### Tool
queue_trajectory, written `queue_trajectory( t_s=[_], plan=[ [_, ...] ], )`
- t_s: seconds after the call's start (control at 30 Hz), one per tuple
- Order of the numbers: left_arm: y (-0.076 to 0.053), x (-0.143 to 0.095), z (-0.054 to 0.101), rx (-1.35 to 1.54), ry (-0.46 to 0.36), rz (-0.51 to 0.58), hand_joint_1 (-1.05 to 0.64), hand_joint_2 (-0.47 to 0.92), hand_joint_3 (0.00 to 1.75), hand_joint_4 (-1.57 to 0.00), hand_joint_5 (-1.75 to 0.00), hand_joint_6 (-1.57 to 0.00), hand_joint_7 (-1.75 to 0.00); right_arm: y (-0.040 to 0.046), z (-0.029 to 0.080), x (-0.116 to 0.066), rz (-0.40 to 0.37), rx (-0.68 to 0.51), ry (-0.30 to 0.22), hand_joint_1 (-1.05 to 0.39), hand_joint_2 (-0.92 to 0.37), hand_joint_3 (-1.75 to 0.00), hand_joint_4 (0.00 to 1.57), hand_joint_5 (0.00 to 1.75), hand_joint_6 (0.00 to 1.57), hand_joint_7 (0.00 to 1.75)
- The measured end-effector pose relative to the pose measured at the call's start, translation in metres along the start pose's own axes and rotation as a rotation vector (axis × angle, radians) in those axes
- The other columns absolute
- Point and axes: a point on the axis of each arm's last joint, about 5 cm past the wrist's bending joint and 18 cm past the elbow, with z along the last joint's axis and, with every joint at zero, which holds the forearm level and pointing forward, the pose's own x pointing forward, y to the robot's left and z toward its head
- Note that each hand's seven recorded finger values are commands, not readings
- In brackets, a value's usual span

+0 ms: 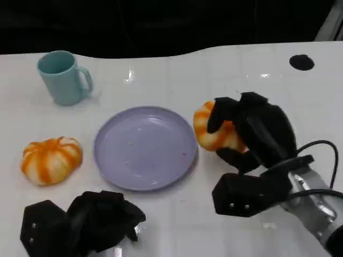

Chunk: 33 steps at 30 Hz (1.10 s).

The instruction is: Grasp the bread from the table and place it into the plate.

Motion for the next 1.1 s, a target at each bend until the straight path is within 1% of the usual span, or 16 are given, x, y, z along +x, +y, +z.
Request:
queue_trajectory(
  t_s=[0.1, 0.23, 0.43, 0.6, 0.67, 0.73, 0.77, 0.8, 0.83, 0.9, 0.93, 0.97, 1.0, 1.03, 1.07, 1.1],
  plan=[
    [0.000, 0.002, 0.000, 0.002, 0.001, -0.005, -1.05, 0.63, 0.26, -0.90, -1.52, -1.50, -0.47, 0.0049, 0.009, 0.006, 0.007, 0.019, -0.026, -0.08, -0.22, -1.40, 0.99, 1.75, 0.82, 1.66],
    [-0.001, 0.002, 0.000, 0.003, 0.001, -0.009, -1.05, 0.63, 0.26, -0.90, -1.51, -1.50, -0.47, 0.0101, 0.019, 0.016, 0.018, 0.045, -0.073, -0.09, -0.26, -1.40, 0.98, 1.75, 0.79, 1.69],
    [-0.003, 0.002, 0.000, 0.001, -0.002, -0.014, -1.05, 0.62, 0.25, -0.91, -1.51, -1.49, -0.46, 0.0226, 0.033, 0.022, 0.048, 0.076, -0.114, -0.12, -0.29, -1.39, 0.97, 1.75, 0.77, 1.70],
    [-0.005, 0.001, -0.001, 0.001, -0.005, -0.021, -1.05, 0.63, 0.25, -0.91, -1.51, -1.49, -0.46, 0.0293, 0.044, 0.033, 0.060, 0.097, -0.126, -0.12, -0.32, -1.36, 0.96, 1.75, 0.78, 1.66],
    [-0.006, 0.001, -0.001, 0.003, -0.006, -0.025, -1.05, 0.63, 0.25, -0.91, -1.52, -1.49, -0.46, 0.0323, 0.046, 0.036, 0.062, 0.107, -0.122, -0.12, -0.32, -1.34, 0.95, 1.75, 0.78, 1.65],
    [-0.006, 0.001, -0.001, 0.004, -0.006, -0.027, -1.05, 0.63, 0.25, -0.91, -1.52, -1.49, -0.47, 0.0361, 0.048, 0.037, 0.074, 0.119, -0.112, -0.13, -0.35, -1.29, 0.92, 1.75, 0.79, 1.59],
    [-0.006, 0.001, -0.001, 0.004, -0.007, -0.028, -1.05, 0.63, 0.26, -0.91, -1.52, -1.49, -0.47, 0.0378, 0.049, 0.037, 0.083, 0.125, -0.105, -0.12, -0.37, -1.26, 0.90, 1.75, 0.80, 1.50],
    [-0.007, 0.002, -0.001, 0.005, -0.006, -0.030, -1.05, 0.63, 0.26, -0.91, -1.52, -1.49, -0.47, 0.0387, 0.050, 0.038, 0.090, 0.132, -0.099, -0.12, -0.39, -1.20, 0.85, 1.69, 0.84, 1.25],
    [-0.007, 0.001, -0.001, 0.005, -0.006, -0.030, -1.05, 0.63, 0.26, -0.91, -1.52, -1.49, -0.47, 0.0390, 0.050, 0.039, 0.095, 0.142, -0.092, -0.13, -0.44, -1.08, 0.82, 1.60, 0.87, 1.02],
    [-0.007, 0.001, -0.001, 0.005, -0.006, -0.031, -1.05, 0.63, 0.26, -0.92, -1.52, -1.49, -0.47, 0.0386, 0.051, 0.041, 0.128, 0.161, -0.088, -0.16, -0.56, -0.77, 0.72, 1.30, 0.87, 0.52],
    [-0.007, 0.001, -0.001, 0.005, -0.006, -0.032, -1.05, 0.63, 0.26, -0.92, -1.52, -1.49, -0.47, 0.0379, 0.051, 0.043, 0.153, 0.168, -0.085, -0.17, -0.60, -0.67, 0.71, 1.24, 0.89, 0.38],
    [-0.007, 0.001, -0.001, 0.005, -0.006, -0.032, -1.05, 0.63, 0.26, -0.92, -1.52, -1.49, -0.47, 0.0372, 0.051, 0.044, 0.180, 0.172, -0.082, -0.21, -0.62, -0.61, 0.59, 1.05, 0.81, 0.25],
    [-0.007, 0.001, -0.001, 0.005, -0.006, -0.032, -1.05, 0.63, 0.26, -0.92, -1.52, -1.48, -0.47, 0.0367, 0.051, 0.044, 0.203, 0.173, -0.083, -0.26, -0.64, -0.55, 0.43, 0.75, 0.67, 0.11],
    [-0.007, 0.001, -0.001, 0.005, -0.006, -0.032, -1.05, 0.63, 0.26, -0.92, -1.52, -1.49, -0.47, 0.0361, 0.050, 0.045, 0.231, 0.169, -0.086, -0.29, -0.66, -0.49, 0.37, 0.57, 0.60, 0.06],
    [-0.007, 0.001, -0.001, 0.005, -0.007, -0.032, -1.05, 0.63, 0.26, -0.92, -1.51, -1.49, -0.47, 0.0356, 0.050, 0.045, 0.254, 0.163, -0.087, -0.33, -0.69, -0.44, 0.31, 0.46, 0.53, 0.03],
    [-0.007, 0.001, -0.001, 0.005, -0.007, -0.032, -1.05, 0.63, 0.26, -0.92, -1.51, -1.49, -0.47, 0.0352, 0.049, 0.045, 0.281, 0.155, -0.088, -0.40, -0.77, -0.30, 0.20, 0.38, 0.43, 0.01]
  ],
)
